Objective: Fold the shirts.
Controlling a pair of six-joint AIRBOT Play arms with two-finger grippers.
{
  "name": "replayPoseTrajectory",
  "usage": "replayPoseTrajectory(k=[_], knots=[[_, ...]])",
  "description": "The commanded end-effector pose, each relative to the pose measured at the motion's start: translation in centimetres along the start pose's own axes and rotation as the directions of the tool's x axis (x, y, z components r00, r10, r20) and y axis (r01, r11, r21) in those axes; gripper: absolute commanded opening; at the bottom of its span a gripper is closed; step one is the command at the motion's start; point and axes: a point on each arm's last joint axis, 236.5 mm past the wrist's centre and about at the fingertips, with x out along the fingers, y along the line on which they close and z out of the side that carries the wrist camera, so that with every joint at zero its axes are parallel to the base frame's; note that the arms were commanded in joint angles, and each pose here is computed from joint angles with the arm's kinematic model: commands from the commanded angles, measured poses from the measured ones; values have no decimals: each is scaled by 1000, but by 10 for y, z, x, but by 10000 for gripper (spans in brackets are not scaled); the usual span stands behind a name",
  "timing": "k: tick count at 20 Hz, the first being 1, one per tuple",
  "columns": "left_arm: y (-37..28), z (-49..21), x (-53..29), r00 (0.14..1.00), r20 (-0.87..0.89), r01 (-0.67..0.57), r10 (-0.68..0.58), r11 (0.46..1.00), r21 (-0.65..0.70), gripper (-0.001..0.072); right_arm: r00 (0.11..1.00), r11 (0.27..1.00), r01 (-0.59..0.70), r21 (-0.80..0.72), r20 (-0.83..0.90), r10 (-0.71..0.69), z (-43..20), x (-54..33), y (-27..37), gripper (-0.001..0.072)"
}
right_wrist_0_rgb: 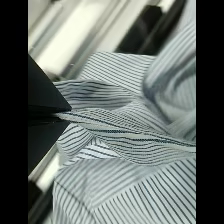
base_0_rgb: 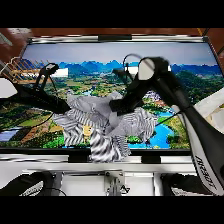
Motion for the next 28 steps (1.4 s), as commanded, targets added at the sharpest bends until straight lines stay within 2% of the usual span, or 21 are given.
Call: replayPoseTrajectory(k=[1,3,6,12,14,15,16,17,21,23,26,28], knots=[[-13,5,-37,1000,15,-2,1,999,52,58,943,990,140,-1,304,-133,34,-87,-10,90],[-19,17,-60,996,83,-20,14,997,73,58,910,992,126,10,398,-120,38,-118,0,90],[-22,18,-64,995,96,-14,10,999,39,59,932,998,63,30,355,-70,26,-112,17,90],[32,-19,-1,987,-129,-102,98,994,-26,62,963,992,123,10,239,-122,29,-67,17,90],[49,-22,15,982,-160,-109,97,992,-69,110,965,992,122,15,234,-122,36,-58,15,89],[58,-18,20,983,-154,-116,102,989,-90,194,965,993,116,13,236,-116,40,-54,17,90],[67,-15,23,985,-139,-120,103,986,-115,322,966,995,102,10,236,-102,43,-50,19,90],[75,-10,22,988,-119,-119,103,983,-141,358,966,997,83,7,243,-82,47,-47,23,89],[122,16,-21,984,22,-167,179,951,-260,363,949,999,36,-4,314,-33,65,-50,35,90],[156,38,-62,953,137,-205,270,908,-364,525,941,1000,12,-3,338,-11,71,-52,40,90],[209,49,-130,869,253,-274,426,838,-471,551,922,1000,1,-7,386,2,82,-56,43,90],[246,35,-163,819,263,-298,510,769,-565,551,908,1000,-9,-10,418,13,90,-59,45,90]])
